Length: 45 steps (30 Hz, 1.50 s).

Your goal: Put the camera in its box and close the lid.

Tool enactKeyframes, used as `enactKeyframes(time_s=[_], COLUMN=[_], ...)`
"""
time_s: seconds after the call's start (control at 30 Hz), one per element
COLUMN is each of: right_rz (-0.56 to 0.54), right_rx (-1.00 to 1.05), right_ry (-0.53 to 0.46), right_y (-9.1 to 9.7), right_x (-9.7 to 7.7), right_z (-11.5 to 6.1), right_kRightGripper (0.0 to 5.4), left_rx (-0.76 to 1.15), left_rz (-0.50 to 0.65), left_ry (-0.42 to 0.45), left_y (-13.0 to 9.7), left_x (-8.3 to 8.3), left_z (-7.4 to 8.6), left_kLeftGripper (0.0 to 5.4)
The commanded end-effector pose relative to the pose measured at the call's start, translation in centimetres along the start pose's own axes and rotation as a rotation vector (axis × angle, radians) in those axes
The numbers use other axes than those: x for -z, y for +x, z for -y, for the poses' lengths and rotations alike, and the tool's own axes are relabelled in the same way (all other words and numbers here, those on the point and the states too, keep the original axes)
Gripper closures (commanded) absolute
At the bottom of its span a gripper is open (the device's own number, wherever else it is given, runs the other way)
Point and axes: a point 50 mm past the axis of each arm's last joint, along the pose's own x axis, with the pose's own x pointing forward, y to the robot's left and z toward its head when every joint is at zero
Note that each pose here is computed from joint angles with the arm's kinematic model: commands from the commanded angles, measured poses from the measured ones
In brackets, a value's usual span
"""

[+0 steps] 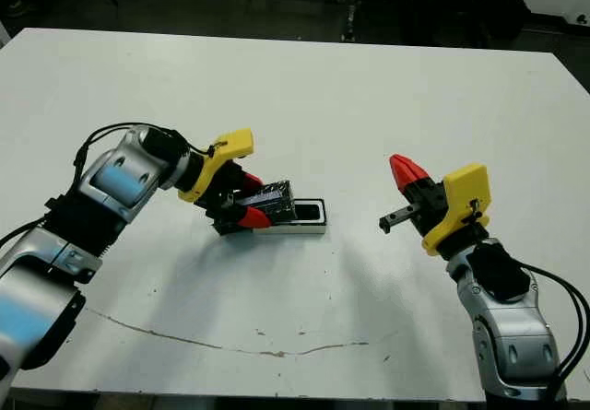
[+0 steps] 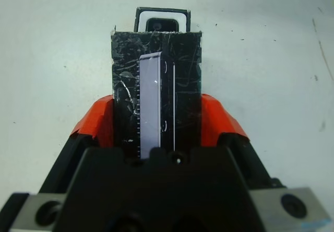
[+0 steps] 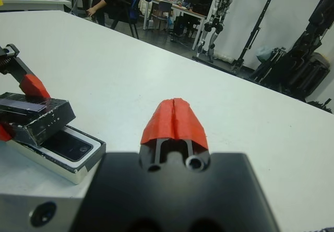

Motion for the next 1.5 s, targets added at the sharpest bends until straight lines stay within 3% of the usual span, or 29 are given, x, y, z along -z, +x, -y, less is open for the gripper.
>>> enactKeyframes(time_s=[0.03,0.57,1.5], right_rz=[-0.003,0.001,0.011], right_rx=[0.014,0.017,0.025], right_ry=[-0.011,-0.014,-0.026], right_y=[-0.2,-0.4,-0.5], right_x=[0.1,-0.1,-1.0], right_z=[0.0,0.0,0.8], right_kRightGripper=[5.40,5.40,5.40], left_rx=[0.029,0.056,0.063], left_rz=[-0.019,-0.027,-0.024], left_ry=[-0.007,0.051,-0.025], left_y=[1.3,3.0,5.5], left_x=[1.1,1.5,0.3], left_z=[0.7,1.3,0.3], left_kLeftGripper=[2.24,2.24,2.27])
